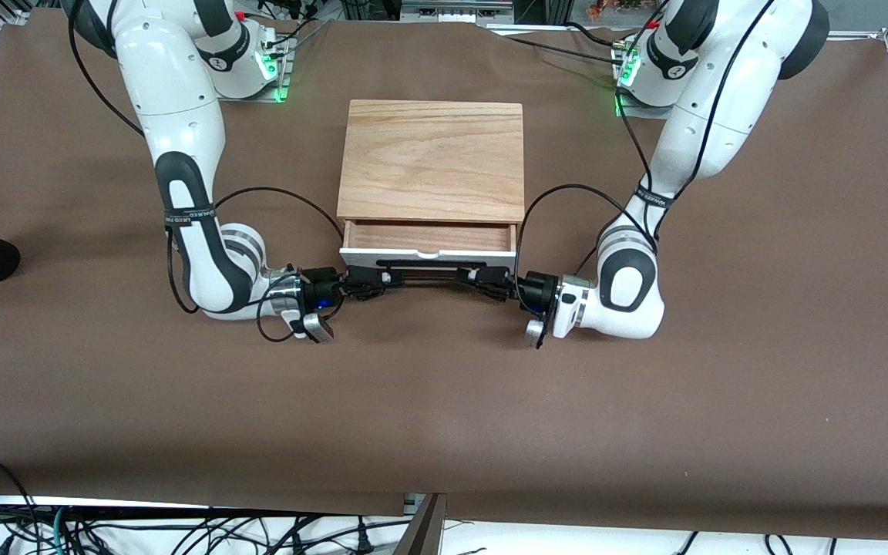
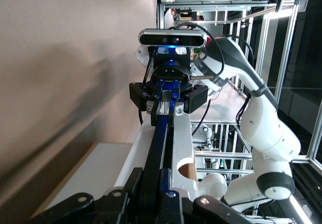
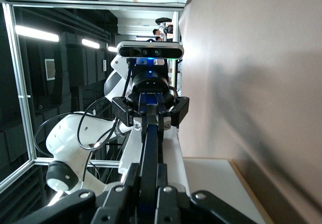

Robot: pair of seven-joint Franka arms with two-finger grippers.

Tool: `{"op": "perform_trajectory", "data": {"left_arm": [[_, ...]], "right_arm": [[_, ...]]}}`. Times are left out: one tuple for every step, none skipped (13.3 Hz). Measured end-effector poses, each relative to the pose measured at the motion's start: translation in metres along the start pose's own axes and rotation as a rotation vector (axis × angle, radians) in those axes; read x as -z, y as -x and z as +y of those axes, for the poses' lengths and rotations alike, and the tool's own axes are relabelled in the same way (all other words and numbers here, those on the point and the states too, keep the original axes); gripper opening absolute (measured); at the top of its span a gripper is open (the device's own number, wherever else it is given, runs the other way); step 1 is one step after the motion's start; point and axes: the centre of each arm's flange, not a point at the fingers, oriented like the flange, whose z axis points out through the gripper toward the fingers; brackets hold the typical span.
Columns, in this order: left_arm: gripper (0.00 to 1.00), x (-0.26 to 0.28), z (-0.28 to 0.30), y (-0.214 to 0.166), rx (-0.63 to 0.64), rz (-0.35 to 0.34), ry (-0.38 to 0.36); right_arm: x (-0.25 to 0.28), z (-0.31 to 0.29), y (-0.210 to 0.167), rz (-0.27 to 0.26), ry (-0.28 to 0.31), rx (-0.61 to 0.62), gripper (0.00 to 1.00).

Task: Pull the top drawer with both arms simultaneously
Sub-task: 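Pull the handle outward from the box with both grippers together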

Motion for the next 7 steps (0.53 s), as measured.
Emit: {"op": "perform_trajectory", "data": {"left_arm": [[0.19, 0.002, 0.000, -0.007, 0.002, 0.005, 0.001], [0.19, 0.003, 0.001, -0.012, 0.004, 0.010, 0.002], [0.19, 0.004, 0.001, -0.016, 0.005, 0.014, 0.002], [0.19, 0.005, 0.002, -0.019, 0.005, 0.019, 0.000], [0.19, 0.006, 0.002, -0.022, 0.004, 0.025, -0.001], [0.19, 0.007, 0.003, -0.026, 0.007, 0.029, -0.002], [0.19, 0.008, 0.003, -0.028, 0.007, 0.034, -0.003]], "right_arm": [[0.001, -0.001, -0.007, 0.005, 0.004, 0.001, 0.18], [0.002, -0.002, -0.013, 0.009, 0.006, 0.002, 0.18], [0.003, -0.002, -0.017, 0.011, 0.006, 0.005, 0.18], [0.004, -0.002, -0.021, 0.014, 0.007, 0.008, 0.18], [0.004, -0.002, -0.025, 0.017, 0.009, 0.011, 0.18], [0.005, -0.002, -0.028, 0.021, 0.010, 0.012, 0.18], [0.005, -0.002, -0.032, 0.023, 0.012, 0.009, 0.18]]}}
